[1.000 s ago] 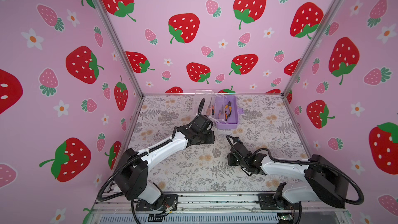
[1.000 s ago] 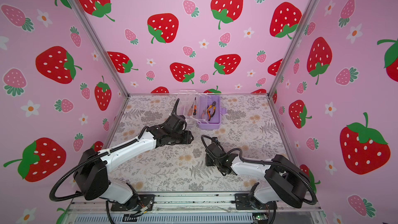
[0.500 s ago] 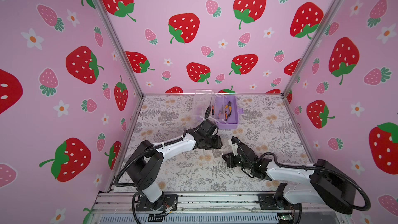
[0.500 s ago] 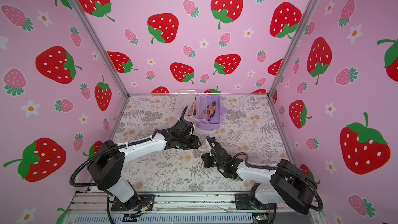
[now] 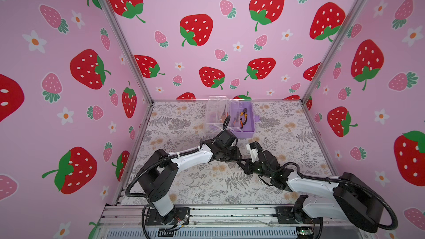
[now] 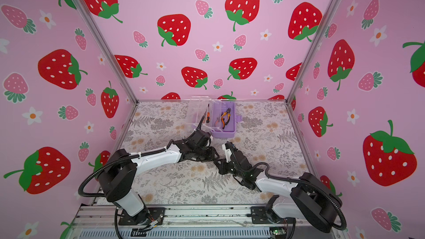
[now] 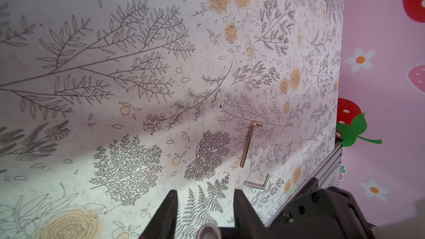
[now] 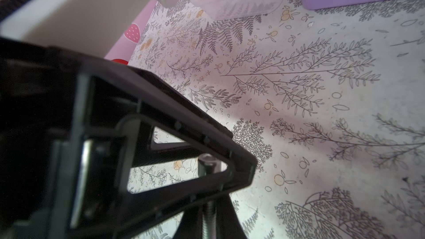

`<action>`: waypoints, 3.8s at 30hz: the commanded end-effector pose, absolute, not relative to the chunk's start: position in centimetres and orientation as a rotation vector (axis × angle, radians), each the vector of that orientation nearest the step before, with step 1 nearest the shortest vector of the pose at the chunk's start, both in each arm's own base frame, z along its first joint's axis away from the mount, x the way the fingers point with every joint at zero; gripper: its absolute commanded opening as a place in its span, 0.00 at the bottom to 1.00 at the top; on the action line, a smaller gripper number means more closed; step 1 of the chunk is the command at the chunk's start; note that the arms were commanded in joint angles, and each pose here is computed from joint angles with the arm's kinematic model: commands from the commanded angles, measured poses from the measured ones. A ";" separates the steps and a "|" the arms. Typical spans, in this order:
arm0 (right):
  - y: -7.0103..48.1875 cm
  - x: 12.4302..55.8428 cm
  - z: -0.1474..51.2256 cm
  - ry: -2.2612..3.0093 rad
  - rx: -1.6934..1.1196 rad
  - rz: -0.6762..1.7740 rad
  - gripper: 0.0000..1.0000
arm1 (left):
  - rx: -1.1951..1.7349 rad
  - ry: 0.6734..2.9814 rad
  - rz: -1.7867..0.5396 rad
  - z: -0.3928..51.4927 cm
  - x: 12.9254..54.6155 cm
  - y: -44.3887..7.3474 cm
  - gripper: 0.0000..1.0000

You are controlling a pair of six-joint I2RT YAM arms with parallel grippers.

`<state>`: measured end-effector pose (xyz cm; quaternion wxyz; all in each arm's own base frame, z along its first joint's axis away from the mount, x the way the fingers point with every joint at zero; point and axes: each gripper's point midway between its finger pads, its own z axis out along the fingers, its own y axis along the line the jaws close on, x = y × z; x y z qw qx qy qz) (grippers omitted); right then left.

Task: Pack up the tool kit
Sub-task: 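Pass the silver bolt from the right gripper into the left gripper, then carry the bolt over the box with the left gripper while the right draws back, then lower the bolt into the box and open the left gripper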

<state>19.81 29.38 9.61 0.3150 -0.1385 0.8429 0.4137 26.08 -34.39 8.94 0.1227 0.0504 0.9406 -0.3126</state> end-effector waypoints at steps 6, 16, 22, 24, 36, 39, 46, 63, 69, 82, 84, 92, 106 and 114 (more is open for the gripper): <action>29.6 20.9 12.5 2.117 -0.307 1.167 0.00 | 0.123 2.759 -0.940 9.6 26.0 -36.1 0.14; 29.7 21.2 11.9 2.122 -0.276 1.183 0.13 | 0.108 2.752 -0.906 10.9 26.8 -36.2 0.00; 29.4 21.0 12.6 2.105 -0.287 1.190 0.51 | 0.101 2.729 -0.759 11.8 28.9 -33.9 0.00; 29.0 20.9 12.6 2.104 -0.287 1.172 0.58 | 0.095 2.718 -0.725 12.3 29.6 -33.0 0.00; 24.5 20.4 9.6 2.166 -0.226 0.999 0.69 | 0.007 2.586 -0.485 18.5 33.9 -25.7 0.00; 23.3 20.4 8.8 2.174 -0.205 0.968 0.70 | -0.010 2.507 -0.390 21.8 35.1 -23.2 0.00; 22.0 21.0 8.7 2.165 -0.216 0.906 0.71 | -0.092 2.390 -0.225 26.1 39.8 -18.9 0.00; 19.2 21.5 10.8 2.070 -0.217 0.838 0.73 | -0.089 2.531 -0.044 20.1 53.1 -18.3 0.00; 18.7 21.6 11.1 2.056 -0.210 0.830 0.74 | -0.068 2.573 -0.095 17.5 53.7 -19.0 0.00; 17.1 21.8 8.9 2.165 -0.079 0.749 0.75 | -0.044 2.558 -0.167 18.6 53.4 -19.9 0.39; 16.3 21.9 8.2 2.200 -0.038 0.704 0.75 | -0.044 2.538 -0.192 19.8 53.1 -20.1 0.39; 14.1 20.6 5.6 2.349 0.086 0.598 0.71 | 0.073 2.404 -0.268 25.5 48.4 -23.2 0.40; 14.0 20.1 3.8 2.559 0.039 0.441 0.64 | 0.181 2.398 -0.444 22.6 35.9 -27.6 0.42; 15.7 21.0 2.5 2.625 -0.021 0.352 0.61 | 0.162 2.459 -0.404 19.9 32.6 -25.0 0.42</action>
